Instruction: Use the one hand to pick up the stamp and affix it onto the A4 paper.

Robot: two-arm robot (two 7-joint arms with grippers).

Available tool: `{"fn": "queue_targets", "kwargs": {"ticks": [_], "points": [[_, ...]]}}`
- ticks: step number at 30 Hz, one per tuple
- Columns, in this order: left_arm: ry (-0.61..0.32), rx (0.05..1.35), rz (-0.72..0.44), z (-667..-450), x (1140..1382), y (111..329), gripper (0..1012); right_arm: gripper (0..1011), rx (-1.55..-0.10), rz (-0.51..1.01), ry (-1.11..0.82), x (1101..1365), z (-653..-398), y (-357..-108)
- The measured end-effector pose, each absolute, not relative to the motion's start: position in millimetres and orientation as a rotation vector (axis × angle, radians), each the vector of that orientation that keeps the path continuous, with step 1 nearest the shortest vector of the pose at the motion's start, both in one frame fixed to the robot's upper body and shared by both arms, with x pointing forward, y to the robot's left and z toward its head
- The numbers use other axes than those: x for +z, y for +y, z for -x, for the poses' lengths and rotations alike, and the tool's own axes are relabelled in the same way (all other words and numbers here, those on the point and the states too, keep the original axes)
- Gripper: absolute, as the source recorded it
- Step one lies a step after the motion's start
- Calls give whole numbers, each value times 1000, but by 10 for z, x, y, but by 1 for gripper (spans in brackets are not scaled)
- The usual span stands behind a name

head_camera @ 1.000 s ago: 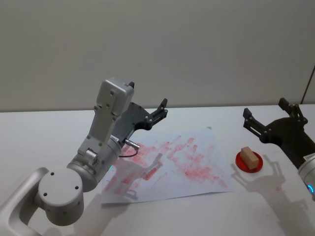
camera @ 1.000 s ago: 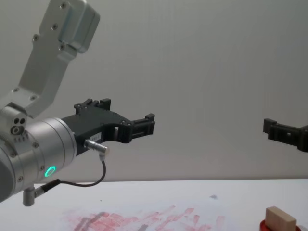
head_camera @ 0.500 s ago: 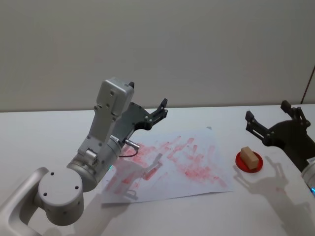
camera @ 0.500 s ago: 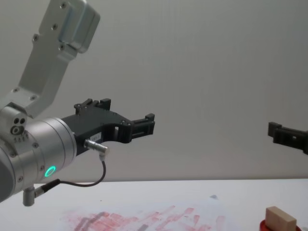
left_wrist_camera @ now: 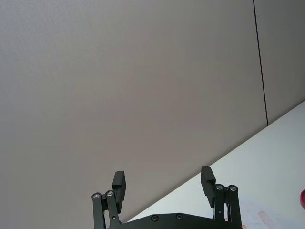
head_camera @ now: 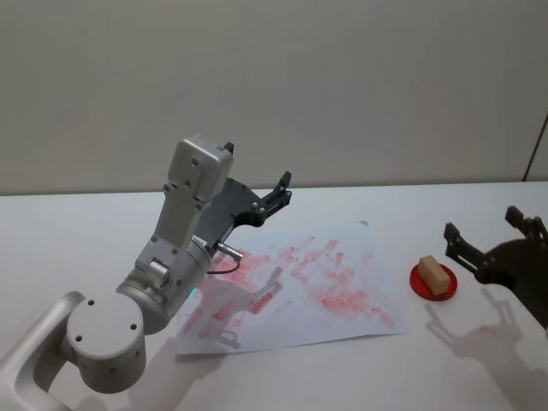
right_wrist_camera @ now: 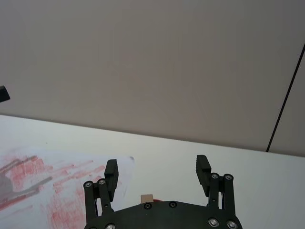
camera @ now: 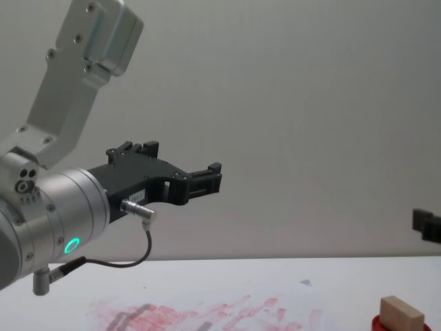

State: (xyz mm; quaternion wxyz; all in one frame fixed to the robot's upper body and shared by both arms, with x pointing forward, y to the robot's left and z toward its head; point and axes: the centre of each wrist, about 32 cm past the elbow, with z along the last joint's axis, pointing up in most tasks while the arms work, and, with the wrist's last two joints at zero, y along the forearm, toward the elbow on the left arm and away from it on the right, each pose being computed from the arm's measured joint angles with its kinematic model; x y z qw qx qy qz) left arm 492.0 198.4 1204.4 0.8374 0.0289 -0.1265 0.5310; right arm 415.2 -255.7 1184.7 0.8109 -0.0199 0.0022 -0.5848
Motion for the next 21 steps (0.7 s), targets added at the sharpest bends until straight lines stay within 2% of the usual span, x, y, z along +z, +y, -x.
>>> {"fn": "queue_targets", "kwargs": {"ticks": [10,21], "points": [[-268,1124,-61,-4920,12044,1984,1001,1001,-1250,129,69,11838,-4129,-2617],[-268,1124,-61,-4920,12044,1984,1001,1001,-1199,226,135,11793,-4328,-2609]]}}
